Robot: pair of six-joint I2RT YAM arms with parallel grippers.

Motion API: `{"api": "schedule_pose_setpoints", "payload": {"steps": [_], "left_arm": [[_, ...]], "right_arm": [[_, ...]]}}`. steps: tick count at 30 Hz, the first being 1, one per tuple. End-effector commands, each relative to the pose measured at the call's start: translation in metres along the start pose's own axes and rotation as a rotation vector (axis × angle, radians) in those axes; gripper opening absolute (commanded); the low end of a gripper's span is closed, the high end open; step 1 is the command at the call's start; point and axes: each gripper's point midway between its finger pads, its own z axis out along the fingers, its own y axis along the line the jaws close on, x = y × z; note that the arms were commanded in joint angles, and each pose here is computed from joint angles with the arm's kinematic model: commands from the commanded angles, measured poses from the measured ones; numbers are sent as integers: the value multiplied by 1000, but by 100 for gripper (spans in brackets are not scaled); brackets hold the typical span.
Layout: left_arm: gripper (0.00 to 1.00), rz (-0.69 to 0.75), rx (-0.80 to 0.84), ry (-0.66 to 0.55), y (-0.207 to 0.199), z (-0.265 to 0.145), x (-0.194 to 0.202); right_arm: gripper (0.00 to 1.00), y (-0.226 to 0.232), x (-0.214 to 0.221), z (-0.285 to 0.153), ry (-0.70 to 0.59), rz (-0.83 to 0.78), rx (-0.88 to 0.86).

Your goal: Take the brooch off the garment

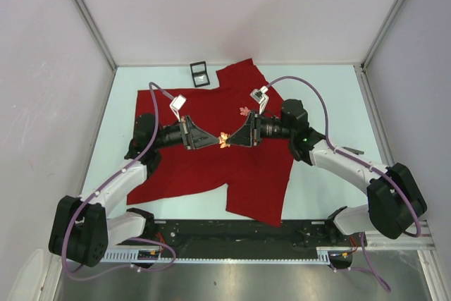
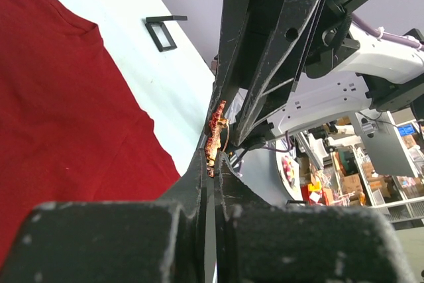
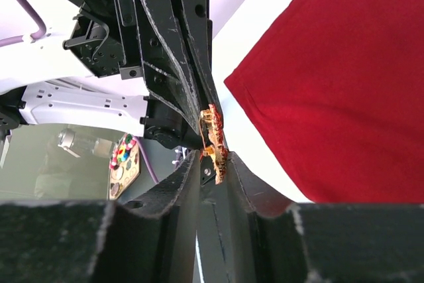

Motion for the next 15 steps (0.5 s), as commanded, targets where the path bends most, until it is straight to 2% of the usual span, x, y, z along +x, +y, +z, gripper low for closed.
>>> {"api": "schedule_pose_setpoints", "payload": {"steps": [1, 6, 11, 14, 15], "left_arm": [[1, 84, 59, 12, -19, 1, -5], [0, 92, 65, 17, -22, 1, -5], [0, 91, 59, 18, -20, 1, -5], [0, 98, 38, 1, -17, 1, -8], [0, 87, 20, 2, -15, 1, -8]], "right_arm": [[26, 14, -22, 2, -55, -63, -37], [19, 10, -23, 3, -61, -58, -26], [18, 8, -21, 3, -57, -51, -16], [26, 2, -21, 2, -62, -44, 18], [34, -2, -20, 1, -62, -38, 39]]}}
